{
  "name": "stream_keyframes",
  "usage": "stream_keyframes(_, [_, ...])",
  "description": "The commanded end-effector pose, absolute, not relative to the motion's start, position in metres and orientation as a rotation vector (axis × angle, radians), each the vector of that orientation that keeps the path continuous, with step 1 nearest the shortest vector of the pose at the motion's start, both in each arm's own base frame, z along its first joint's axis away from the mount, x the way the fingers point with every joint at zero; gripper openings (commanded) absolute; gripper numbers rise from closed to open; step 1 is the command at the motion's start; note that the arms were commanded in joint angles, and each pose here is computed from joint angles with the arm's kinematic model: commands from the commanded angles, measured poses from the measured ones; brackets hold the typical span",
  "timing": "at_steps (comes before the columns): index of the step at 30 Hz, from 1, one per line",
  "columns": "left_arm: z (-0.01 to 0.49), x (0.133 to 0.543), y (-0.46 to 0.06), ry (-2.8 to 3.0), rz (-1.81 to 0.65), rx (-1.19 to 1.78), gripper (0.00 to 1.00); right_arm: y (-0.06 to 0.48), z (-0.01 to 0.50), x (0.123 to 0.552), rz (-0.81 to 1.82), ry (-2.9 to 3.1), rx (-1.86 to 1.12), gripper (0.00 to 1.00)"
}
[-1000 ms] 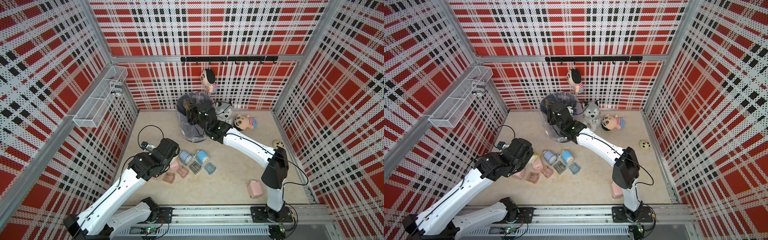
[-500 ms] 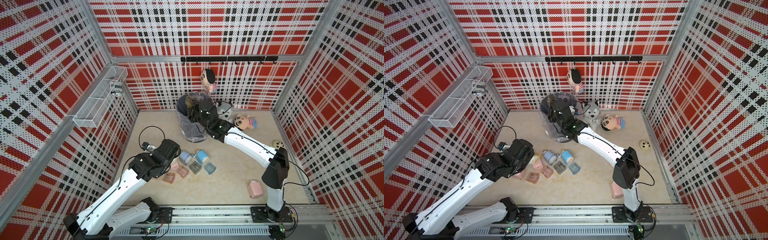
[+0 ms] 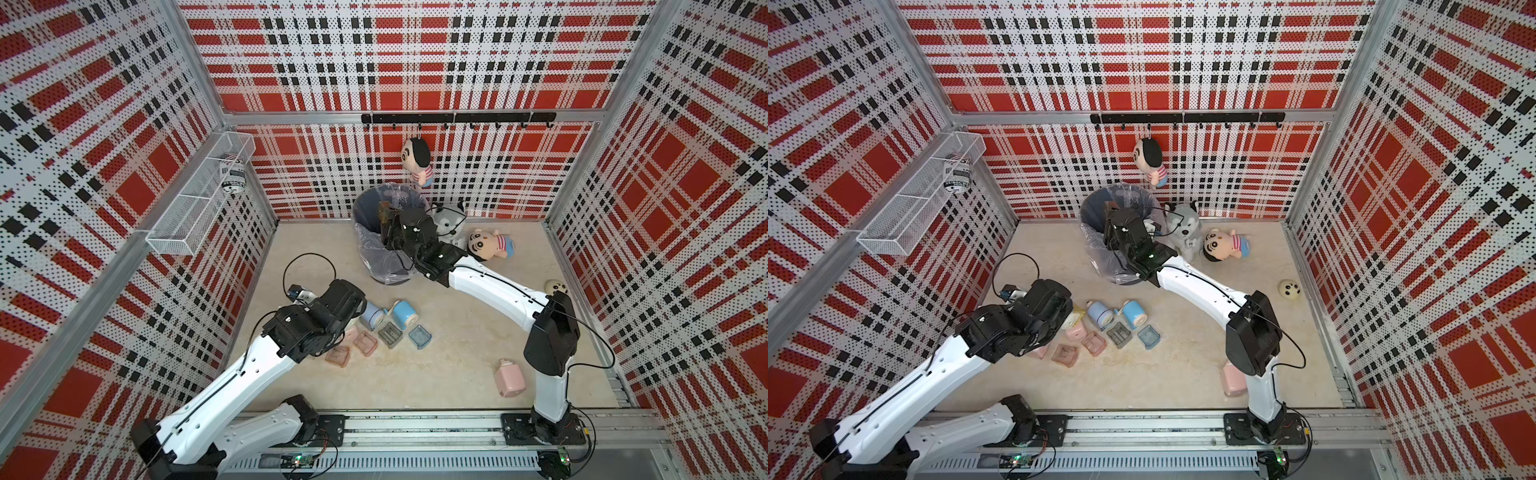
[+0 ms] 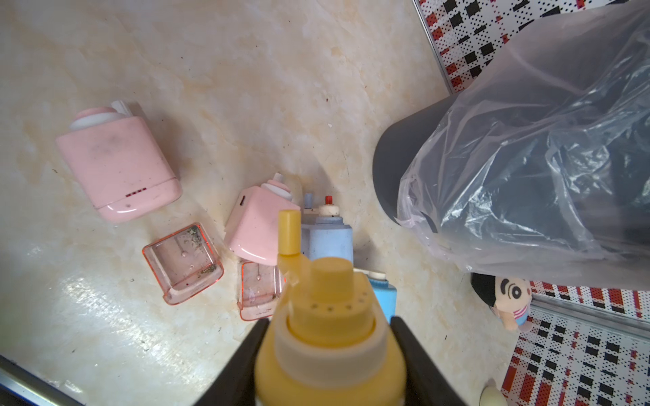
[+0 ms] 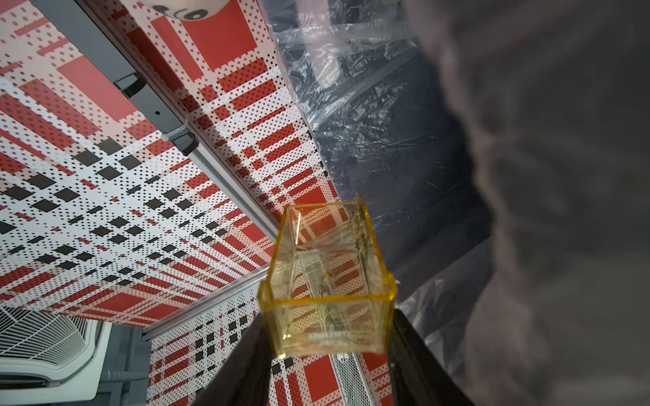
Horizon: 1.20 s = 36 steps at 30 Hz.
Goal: Take out the pencil sharpener tray and clean the shavings
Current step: Pour the shavings into the trash bin.
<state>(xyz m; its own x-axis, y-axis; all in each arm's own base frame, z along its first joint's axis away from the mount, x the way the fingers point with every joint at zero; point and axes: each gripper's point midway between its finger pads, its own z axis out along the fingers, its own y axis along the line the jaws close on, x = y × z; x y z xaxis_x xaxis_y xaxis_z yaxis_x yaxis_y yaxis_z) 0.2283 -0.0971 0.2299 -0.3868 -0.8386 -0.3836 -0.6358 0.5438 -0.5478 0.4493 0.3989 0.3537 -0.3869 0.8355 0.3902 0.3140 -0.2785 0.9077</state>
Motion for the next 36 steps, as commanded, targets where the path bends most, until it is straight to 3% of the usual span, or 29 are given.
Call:
stream_keyframes(1, [0.236,0.228,-0.091,2.095,-0.429,-1.191,0.35,0.398,0.403,0.447,1.808,1.482,1.362,0.46])
stream_keyframes(5, [0.236,0.226,-0.088,2.082,-0.434,-1.2,0.35,0.4,0.405,0.447,1.807,1.478,1.356,0.46])
stream_keyframes(14, [0.234,0.226,-0.088,2.082,-0.432,-1.202,0.36,0.404,0.347,0.448,1.777,1.532,1.453,0.45])
stream_keyframes(21, [0.236,0.226,-0.088,2.075,-0.439,-1.202,0.36,0.402,0.366,0.448,1.785,1.513,1.409,0.45])
stream_keyframes(29, [0.237,0.231,-0.093,2.086,-0.439,-1.184,0.36,0.401,0.423,0.445,1.814,1.471,1.298,0.45])
stream_keyframes(36, [0.236,0.235,-0.097,2.096,-0.43,-1.174,0.36,0.397,0.387,0.443,1.772,1.504,1.344,0.45])
